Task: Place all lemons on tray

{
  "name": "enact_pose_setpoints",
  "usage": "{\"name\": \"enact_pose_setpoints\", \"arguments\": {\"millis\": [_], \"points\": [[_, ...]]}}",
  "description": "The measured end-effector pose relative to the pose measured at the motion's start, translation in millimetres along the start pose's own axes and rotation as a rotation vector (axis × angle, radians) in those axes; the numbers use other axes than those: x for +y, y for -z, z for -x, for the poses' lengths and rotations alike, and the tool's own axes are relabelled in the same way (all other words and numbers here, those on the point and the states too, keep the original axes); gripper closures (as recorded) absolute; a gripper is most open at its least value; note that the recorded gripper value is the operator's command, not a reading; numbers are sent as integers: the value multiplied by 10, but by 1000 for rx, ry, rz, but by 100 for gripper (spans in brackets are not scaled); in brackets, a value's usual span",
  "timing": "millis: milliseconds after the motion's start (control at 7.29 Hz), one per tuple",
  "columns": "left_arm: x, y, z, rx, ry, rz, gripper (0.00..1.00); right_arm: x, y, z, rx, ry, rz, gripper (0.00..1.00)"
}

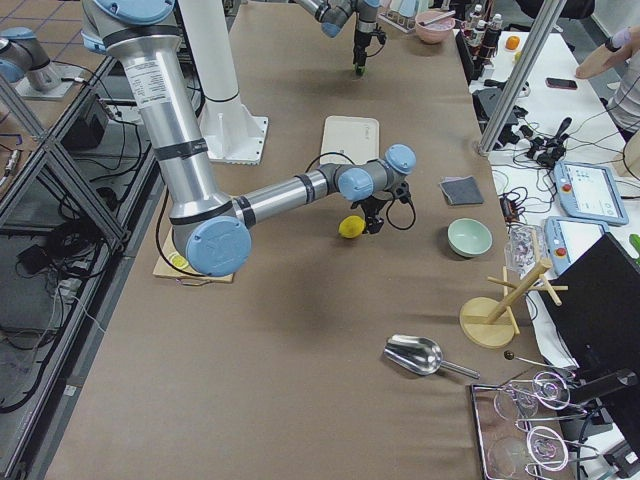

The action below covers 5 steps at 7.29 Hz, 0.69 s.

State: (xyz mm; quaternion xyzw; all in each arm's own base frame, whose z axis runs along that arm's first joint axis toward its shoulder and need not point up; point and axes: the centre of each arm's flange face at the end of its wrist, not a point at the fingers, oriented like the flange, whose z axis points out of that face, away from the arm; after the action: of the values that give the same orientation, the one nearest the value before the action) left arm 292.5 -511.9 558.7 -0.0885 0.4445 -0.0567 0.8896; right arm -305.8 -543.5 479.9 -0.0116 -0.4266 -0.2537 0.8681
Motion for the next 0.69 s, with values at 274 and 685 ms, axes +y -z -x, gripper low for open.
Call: {"name": "enact_pose_setpoints", "arguments": {"millis": [274,685], "points": [[35,-35,0,5,-10,3,100,-39,-118,-5,8,15,3,2],[61,22,-47,16,-22,5,100,-122,-315,125,3,46,22,2]]}}
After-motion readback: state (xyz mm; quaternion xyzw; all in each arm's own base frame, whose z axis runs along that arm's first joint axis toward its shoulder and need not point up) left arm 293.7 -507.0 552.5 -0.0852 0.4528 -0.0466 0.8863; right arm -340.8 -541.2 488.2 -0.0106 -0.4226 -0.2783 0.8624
